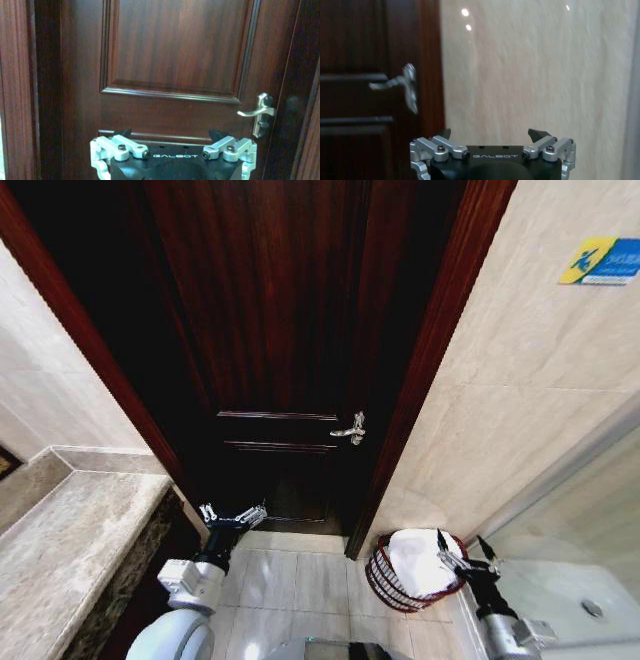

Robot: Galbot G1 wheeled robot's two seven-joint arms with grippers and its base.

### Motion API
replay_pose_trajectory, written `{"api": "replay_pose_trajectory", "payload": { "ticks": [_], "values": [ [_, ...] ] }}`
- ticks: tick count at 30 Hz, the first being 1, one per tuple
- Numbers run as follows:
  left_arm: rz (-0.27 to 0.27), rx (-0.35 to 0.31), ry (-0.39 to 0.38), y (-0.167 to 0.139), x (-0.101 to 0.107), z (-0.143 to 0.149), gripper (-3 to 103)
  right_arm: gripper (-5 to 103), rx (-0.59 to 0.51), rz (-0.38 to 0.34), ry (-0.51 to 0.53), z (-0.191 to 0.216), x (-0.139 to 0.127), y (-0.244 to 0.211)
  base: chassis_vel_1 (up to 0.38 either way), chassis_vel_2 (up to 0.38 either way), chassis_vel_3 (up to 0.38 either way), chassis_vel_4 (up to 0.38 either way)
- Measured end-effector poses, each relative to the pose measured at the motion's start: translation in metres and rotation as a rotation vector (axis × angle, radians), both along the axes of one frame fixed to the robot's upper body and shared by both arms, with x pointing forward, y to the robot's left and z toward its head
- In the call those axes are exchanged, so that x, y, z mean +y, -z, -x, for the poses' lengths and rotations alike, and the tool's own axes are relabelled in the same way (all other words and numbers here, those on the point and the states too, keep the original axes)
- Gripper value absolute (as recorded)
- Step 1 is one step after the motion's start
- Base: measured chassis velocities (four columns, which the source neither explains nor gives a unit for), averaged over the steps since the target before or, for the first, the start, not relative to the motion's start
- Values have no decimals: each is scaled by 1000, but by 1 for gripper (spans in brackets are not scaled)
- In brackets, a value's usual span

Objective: Discard the used towel into the hamper.

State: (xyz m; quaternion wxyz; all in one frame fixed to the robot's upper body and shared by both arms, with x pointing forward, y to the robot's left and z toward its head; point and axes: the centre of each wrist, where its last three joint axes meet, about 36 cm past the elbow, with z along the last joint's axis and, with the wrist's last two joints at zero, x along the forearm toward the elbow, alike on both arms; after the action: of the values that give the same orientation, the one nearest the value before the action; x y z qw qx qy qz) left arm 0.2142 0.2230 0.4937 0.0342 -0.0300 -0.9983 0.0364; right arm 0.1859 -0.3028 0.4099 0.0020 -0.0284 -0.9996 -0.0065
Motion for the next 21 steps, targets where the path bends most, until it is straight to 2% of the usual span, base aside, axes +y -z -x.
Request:
{"api": "replay_pose_trajectory", "payload": {
  "ticks": [3, 8, 21],
  "values": [
    [0, 0, 0, 0, 0, 0, 100, 100, -69, 15, -11, 1, 12, -30, 0, 0, 0, 0],
    [0, 0, 0, 0, 0, 0, 100, 100, -116, 25, -7, 0, 14, -49, 0, 0, 0, 0],
    [0, 0, 0, 0, 0, 0, 100, 100, -125, 7, -9, -2, 18, -49, 0, 0, 0, 0]
  ]
}}
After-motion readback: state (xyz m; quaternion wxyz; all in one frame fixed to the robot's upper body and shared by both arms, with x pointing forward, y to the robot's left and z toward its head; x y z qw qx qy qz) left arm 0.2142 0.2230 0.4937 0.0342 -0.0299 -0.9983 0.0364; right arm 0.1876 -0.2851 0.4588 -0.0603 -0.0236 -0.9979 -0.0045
